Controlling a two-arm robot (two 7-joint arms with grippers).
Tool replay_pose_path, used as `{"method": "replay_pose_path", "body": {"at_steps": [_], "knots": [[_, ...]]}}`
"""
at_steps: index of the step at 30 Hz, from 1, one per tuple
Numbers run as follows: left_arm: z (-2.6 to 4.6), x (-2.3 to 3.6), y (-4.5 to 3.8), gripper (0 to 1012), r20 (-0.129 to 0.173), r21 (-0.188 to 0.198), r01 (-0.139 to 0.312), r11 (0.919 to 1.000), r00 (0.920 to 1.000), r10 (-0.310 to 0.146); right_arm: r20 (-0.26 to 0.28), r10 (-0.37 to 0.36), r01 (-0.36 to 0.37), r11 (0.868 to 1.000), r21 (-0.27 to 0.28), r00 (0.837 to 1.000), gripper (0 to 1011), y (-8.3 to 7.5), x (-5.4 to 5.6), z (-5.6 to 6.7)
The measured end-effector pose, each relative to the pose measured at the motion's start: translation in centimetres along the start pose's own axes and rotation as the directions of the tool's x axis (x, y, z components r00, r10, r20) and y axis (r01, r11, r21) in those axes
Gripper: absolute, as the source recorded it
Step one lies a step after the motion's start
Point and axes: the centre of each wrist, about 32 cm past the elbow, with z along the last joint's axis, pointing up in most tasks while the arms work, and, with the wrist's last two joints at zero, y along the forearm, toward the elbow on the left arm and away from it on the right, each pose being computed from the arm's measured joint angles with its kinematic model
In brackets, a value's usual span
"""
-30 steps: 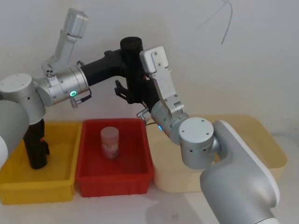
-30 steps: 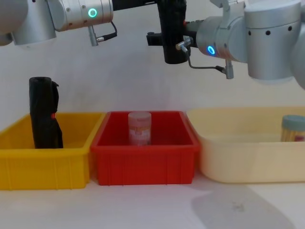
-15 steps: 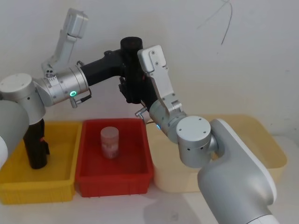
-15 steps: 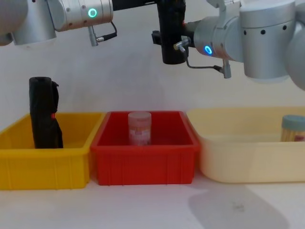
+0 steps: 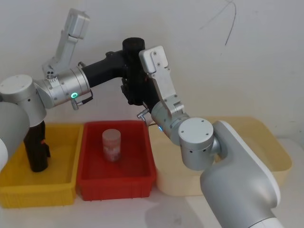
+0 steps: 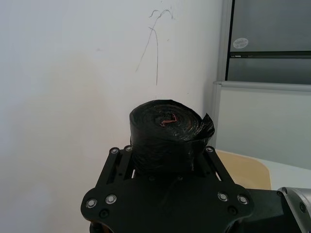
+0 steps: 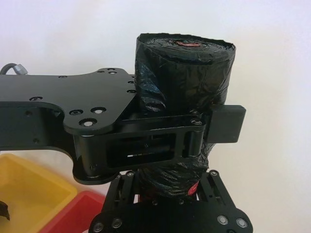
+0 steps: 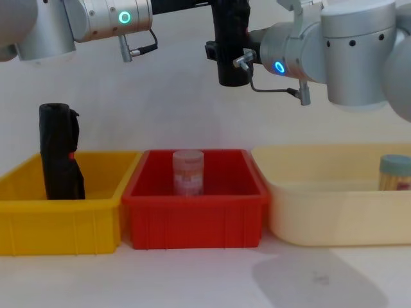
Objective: Pick up the garbage bag with the one hand and transfer it to the other hand.
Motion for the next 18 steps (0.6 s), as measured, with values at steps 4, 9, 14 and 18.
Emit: {"method": "replay_pose_path", "body": {"at_steps": [4,9,14,18], "knots": [[0.00,0.00,0.00,445,0.000,0.000,0.000,1.0000,1.0000,0.000,0.000,0.000,0.000,1.000,-0.001,1.000,517,0.01,-0.01,-0.01],[0.00,0.00,-0.01,563,0.000,0.000,0.000,1.0000,1.0000,0.000,0.001,0.000,0.000,1.000,-0.002,1.000,516,0.02,-0.04,-0.03],[0.00,0.00,0.00,693,0.000,0.000,0.000,1.0000,1.0000,0.000,0.001,0.000,0.000,1.000,-0.002,1.000,516,0.03,-0.04,-0.03],[0.00,0.00,0.00,801,0.000,0.000,0.000,1.0000,1.0000,0.000,0.000,0.000,0.000,1.000,-0.002,1.000,516,0.04,-0.03,-0.02]]}}
